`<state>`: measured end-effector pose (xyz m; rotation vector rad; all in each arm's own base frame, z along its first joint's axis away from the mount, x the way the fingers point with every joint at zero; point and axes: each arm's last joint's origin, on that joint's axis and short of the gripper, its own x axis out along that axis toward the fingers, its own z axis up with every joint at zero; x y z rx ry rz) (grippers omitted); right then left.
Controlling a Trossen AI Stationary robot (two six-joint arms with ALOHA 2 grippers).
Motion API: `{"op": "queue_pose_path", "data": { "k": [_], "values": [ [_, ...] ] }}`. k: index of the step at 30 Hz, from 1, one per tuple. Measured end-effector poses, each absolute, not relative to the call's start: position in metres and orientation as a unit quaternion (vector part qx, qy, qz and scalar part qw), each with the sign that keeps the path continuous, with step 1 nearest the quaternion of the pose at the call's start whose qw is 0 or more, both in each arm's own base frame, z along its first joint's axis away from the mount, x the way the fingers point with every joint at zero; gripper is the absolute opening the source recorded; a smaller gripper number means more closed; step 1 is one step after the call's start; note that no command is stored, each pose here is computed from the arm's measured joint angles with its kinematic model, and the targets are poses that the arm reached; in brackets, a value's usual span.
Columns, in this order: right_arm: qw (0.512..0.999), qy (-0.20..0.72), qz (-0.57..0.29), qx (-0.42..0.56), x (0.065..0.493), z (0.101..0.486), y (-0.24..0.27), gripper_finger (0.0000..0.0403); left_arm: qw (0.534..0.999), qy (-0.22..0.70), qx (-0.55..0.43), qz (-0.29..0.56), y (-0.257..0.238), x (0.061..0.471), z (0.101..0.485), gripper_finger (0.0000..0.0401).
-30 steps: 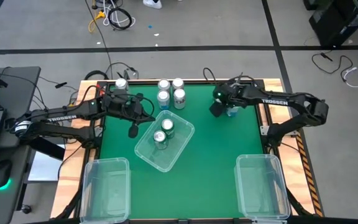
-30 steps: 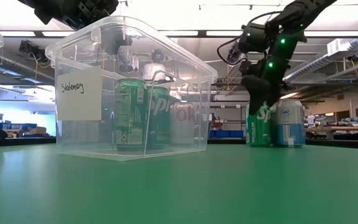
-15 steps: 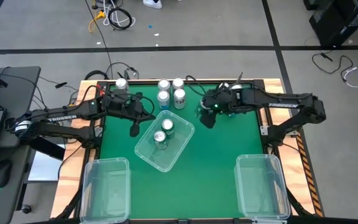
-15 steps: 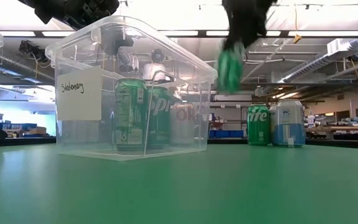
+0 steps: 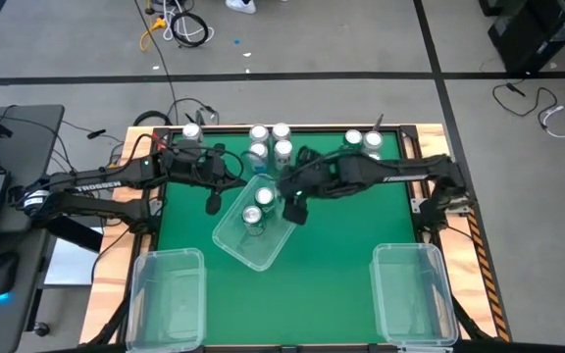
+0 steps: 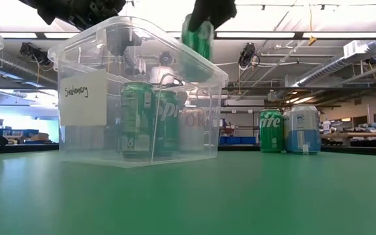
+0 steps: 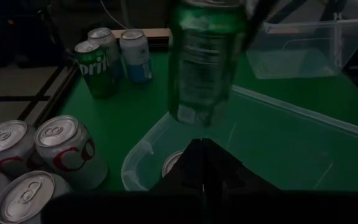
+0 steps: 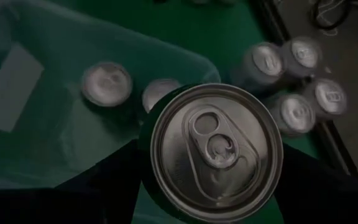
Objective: Sort soda cans
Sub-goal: Put the green soda can into the top bin
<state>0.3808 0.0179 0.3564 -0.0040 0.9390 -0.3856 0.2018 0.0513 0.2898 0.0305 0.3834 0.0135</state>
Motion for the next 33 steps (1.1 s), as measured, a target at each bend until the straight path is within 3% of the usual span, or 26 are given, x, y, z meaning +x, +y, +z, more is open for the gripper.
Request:
{"op": "queue_pose_path", "data": {
  "k": [26,33],
  "values": [
    [0.8,0.563,-0.205,0.025,0.431,0.255,0.012,0.0287,0.98,0.2,0.02,0.007,0.051,0.201,0.288,0.0001],
    [0.786,0.581,-0.21,0.026,0.437,0.238,0.01,0.0317,0.978,0.207,0.017,0.006,0.051,0.2,0.287,0.0001]
  ]
}}
